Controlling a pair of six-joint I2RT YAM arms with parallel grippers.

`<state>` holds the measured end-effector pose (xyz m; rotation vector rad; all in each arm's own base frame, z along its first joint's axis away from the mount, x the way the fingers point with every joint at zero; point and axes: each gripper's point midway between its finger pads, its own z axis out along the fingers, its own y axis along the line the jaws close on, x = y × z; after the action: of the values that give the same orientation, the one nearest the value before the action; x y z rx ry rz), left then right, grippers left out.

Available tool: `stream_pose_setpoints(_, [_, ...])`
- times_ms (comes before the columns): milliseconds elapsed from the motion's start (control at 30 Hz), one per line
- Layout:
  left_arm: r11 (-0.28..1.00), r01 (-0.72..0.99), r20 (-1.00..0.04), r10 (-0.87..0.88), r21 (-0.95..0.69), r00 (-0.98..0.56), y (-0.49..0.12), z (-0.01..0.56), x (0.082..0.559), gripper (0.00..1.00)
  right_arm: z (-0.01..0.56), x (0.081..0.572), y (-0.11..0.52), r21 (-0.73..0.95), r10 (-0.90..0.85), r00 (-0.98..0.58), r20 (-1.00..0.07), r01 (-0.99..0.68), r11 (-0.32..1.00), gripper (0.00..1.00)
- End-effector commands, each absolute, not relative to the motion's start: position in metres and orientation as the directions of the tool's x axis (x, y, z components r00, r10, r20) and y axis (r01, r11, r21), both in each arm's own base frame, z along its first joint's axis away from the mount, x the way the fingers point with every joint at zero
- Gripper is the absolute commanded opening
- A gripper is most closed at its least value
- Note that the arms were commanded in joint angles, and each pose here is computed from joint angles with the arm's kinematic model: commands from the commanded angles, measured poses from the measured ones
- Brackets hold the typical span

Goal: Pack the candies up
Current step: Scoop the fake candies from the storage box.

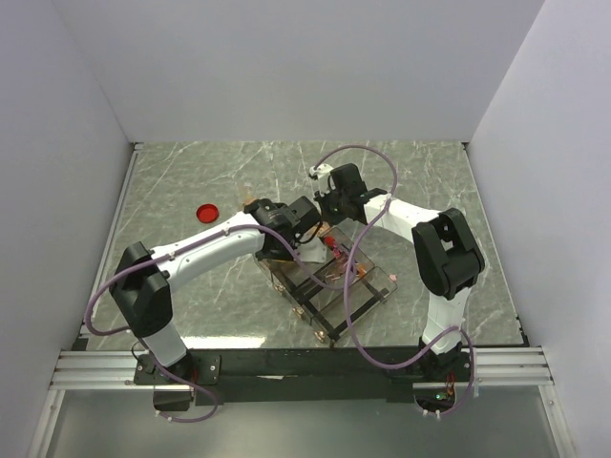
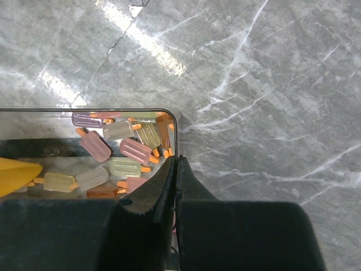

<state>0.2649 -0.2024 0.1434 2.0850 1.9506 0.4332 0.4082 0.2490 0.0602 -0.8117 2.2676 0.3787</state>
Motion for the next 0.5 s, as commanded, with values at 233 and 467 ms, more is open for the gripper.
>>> stream_pose_setpoints(233, [0.113, 0.972, -0.091, 0.991, 0.205, -0.096, -0.227, 0.113, 0.24, 0.01, 0.089, 0.41, 0.262, 0.062, -0.392, -0.525, -0.756, -0.653, 0.755, 0.04])
stream_pose_setpoints(467, [0.235, 0.963, -0.133, 0.967, 0.131, -0.218, -0.232, 0.104, 0.238, 0.01, 0.088, 0.409, 0.262, 0.064, -0.394, -0.528, -0.753, -0.654, 0.754, 0.04])
